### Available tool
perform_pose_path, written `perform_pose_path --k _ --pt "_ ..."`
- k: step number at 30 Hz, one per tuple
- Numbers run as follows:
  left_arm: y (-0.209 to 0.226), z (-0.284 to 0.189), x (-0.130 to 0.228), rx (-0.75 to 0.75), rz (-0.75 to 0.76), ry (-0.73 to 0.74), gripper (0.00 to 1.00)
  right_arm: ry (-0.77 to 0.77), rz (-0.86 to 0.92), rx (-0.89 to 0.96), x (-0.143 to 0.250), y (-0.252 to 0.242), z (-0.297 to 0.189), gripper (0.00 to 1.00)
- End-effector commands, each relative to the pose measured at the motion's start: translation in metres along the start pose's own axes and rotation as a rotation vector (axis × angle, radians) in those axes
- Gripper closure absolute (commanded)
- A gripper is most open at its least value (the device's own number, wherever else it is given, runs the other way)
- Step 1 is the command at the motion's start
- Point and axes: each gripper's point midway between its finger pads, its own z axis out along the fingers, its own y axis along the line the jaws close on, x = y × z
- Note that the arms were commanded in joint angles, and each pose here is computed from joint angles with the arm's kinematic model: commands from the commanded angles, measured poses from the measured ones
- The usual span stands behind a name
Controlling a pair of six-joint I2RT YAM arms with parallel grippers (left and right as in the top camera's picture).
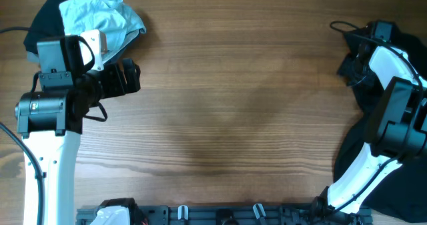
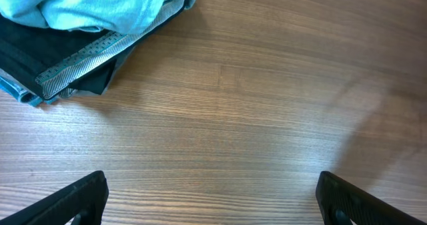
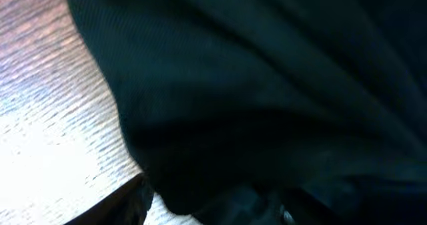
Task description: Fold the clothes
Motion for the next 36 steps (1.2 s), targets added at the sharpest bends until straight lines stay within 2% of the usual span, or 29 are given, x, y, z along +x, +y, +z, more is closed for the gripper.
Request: perform_pose_path --k 1,3,4,5,8,10,11,14,16,18,19,20,21,22,23,25,27,30,31,33,36 --pt "-0.001 -0.004 -0.006 0.01 -0.005 -0.017 0.0 0.034 -0.011 0.065 0.007 -0.01 0.019 0.44" --pt "-0.001 -0.004 -0.006 0.01 -0.005 -0.017 0.0 0.028 -0.01 0.055 0.006 -0.008 0.019 0.88" --pt "-0.001 -0.005 -0.006 0.01 -0.005 -0.017 0.0 0.031 -0.026 -0.002 0.005 0.002 0.017 0.96" --pt "-0.001 -0.005 -0.006 0.01 -0.005 -0.018 0.0 0.031 -0.107 -0.175 0.003 0.034 0.004 0.96" --pt "-0.001 -0.005 -0.007 0.01 -0.004 -0.021 0.0 -0.045 -0.25 -0.519 -0.006 0.1 -0.055 0.96" --pt "-0.003 -0.01 -0.013 0.015 0.003 -0.058 0.0 -0.149 -0.372 -0.748 -0.002 0.16 -0.136 0.96" --pt "-0.004 -0.011 -0.016 0.017 0.006 -0.071 0.0 -0.173 -0.41 -0.803 0.004 0.177 -0.159 0.96" --pt "-0.002 -0.027 -0.027 -0.007 0.017 -0.154 0.0 -0.182 -0.587 -0.955 0.064 0.256 -0.23 0.96" --pt "0.003 -0.038 -0.032 -0.045 0.0 -0.204 0.0 -0.128 -0.726 -1.019 0.124 0.304 -0.252 0.96" --pt "0.009 -0.052 -0.036 -0.087 -0.009 -0.258 0.0 -0.063 -0.905 -1.076 0.202 0.347 -0.272 0.96" --pt "0.01 -0.059 -0.038 -0.096 -0.007 -0.283 0.0 -0.031 -1.003 -1.106 0.247 0.364 -0.283 0.92" --pt "0.01 -0.066 -0.039 -0.104 -0.006 -0.307 0.0 -0.013 -1.087 -1.131 0.286 0.376 -0.293 0.78" --pt "0.012 -0.073 -0.04 -0.117 -0.006 -0.327 0.0 -0.02 -1.17 -1.13 0.324 0.385 -0.302 0.4" --pt "0.014 -0.081 -0.04 -0.132 -0.007 -0.352 0.0 -0.077 -1.223 -1.075 0.346 0.391 -0.304 0.21" --pt "0.015 -0.086 -0.04 -0.14 -0.008 -0.367 0.0 -0.132 -1.237 -1.019 0.35 0.393 -0.304 0.13" --pt "0.013 -0.093 -0.041 -0.135 -0.005 -0.393 0.0 -0.202 -1.21 -0.938 0.333 0.39 -0.302 0.11" --pt "0.01 -0.095 -0.044 -0.117 -0.001 -0.408 0.0 -0.22 -1.072 -0.891 0.289 0.374 -0.305 0.11" --pt "-0.004 -0.076 -0.044 -0.031 0.012 -0.35 0.0 -0.203 -0.701 -0.818 0.186 0.312 -0.308 0.13" --pt "-0.008 -0.066 -0.043 0.001 0.014 -0.316 0.0 -0.182 -0.535 -0.765 0.146 0.275 -0.299 0.15" --pt "-0.012 -0.047 -0.042 0.037 0.011 -0.259 0.0 -0.127 -0.292 -0.638 0.089 0.202 -0.265 0.17" --pt "-0.009 -0.029 -0.042 0.03 0.003 -0.215 0.0 0.019 0.005 -0.426 0.045 0.07 -0.183 0.18"
